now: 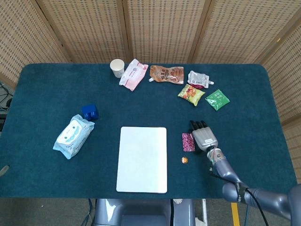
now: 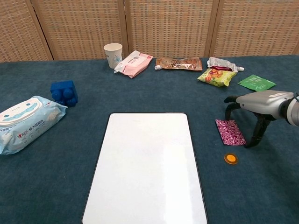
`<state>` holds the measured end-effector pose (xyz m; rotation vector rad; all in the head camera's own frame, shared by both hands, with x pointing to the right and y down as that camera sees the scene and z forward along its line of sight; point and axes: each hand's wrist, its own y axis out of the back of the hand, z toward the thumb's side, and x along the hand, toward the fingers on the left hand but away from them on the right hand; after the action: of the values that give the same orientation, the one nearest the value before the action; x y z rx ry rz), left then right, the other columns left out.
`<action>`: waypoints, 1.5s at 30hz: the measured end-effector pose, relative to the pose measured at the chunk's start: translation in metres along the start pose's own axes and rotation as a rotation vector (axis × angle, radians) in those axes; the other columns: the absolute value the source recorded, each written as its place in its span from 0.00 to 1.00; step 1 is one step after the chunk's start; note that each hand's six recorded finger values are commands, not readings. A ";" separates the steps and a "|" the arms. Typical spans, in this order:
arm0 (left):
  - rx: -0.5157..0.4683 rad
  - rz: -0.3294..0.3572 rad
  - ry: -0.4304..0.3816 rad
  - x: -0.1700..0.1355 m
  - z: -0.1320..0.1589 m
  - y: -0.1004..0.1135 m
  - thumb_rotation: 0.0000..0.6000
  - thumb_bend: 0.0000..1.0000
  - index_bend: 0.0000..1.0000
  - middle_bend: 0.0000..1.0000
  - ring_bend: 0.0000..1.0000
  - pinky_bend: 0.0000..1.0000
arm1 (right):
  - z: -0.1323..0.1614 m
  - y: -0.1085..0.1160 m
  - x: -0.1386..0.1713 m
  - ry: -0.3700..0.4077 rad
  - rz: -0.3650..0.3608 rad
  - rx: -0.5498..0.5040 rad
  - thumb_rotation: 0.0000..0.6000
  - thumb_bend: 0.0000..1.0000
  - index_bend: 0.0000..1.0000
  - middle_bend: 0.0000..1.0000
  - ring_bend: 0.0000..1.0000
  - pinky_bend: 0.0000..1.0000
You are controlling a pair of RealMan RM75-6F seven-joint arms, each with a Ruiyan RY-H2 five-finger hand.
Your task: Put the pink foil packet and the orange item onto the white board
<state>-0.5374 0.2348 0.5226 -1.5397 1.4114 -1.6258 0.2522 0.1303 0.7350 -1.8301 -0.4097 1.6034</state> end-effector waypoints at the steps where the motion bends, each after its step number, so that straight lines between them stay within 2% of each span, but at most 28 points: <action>1: 0.000 0.000 0.000 0.000 0.000 0.000 0.98 0.00 0.00 0.00 0.00 0.00 | 0.000 0.000 0.000 0.000 -0.003 0.004 1.00 0.06 0.37 0.00 0.00 0.00; 6: 0.000 -0.001 0.001 0.000 0.000 0.000 0.98 0.00 0.00 0.00 0.00 0.00 | 0.001 0.000 -0.002 0.002 -0.019 0.013 1.00 0.10 0.41 0.00 0.00 0.00; 11: 0.000 -0.001 0.001 0.000 0.000 0.000 0.98 0.00 0.00 0.00 0.00 0.00 | 0.004 0.003 0.000 0.014 -0.031 0.002 1.00 0.10 0.41 0.00 0.00 0.00; 21: -0.001 -0.001 0.001 0.000 0.000 0.000 0.98 0.00 0.00 0.00 0.00 0.00 | 0.018 0.025 0.008 0.061 -0.066 -0.025 1.00 0.10 0.41 0.00 0.00 0.00; 28: -0.009 -0.001 0.007 0.000 -0.002 0.001 0.98 0.00 0.00 0.00 0.00 0.00 | 0.045 0.052 0.015 0.113 -0.082 -0.066 1.00 0.10 0.41 0.00 0.00 0.00; 34: -0.017 -0.001 0.010 0.001 -0.004 0.003 0.98 0.00 0.00 0.00 0.00 0.00 | 0.077 0.069 0.021 0.164 -0.070 -0.115 1.00 0.10 0.41 0.00 0.00 0.00; 38: -0.020 0.000 0.012 0.001 -0.005 0.003 0.98 0.00 0.00 0.00 0.00 0.00 | 0.096 0.071 0.023 0.190 -0.066 -0.097 1.00 0.10 0.41 0.00 0.00 0.00; 45: -0.021 -0.007 0.015 0.002 -0.006 0.002 0.98 0.00 0.00 0.00 0.00 0.00 | 0.142 0.060 0.023 0.231 -0.020 -0.121 1.00 0.10 0.42 0.00 0.00 0.00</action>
<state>-0.5437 0.2348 0.5228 -1.5494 1.4367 -1.6345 0.1092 0.1397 0.6742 -2.0684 -0.4260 1.3594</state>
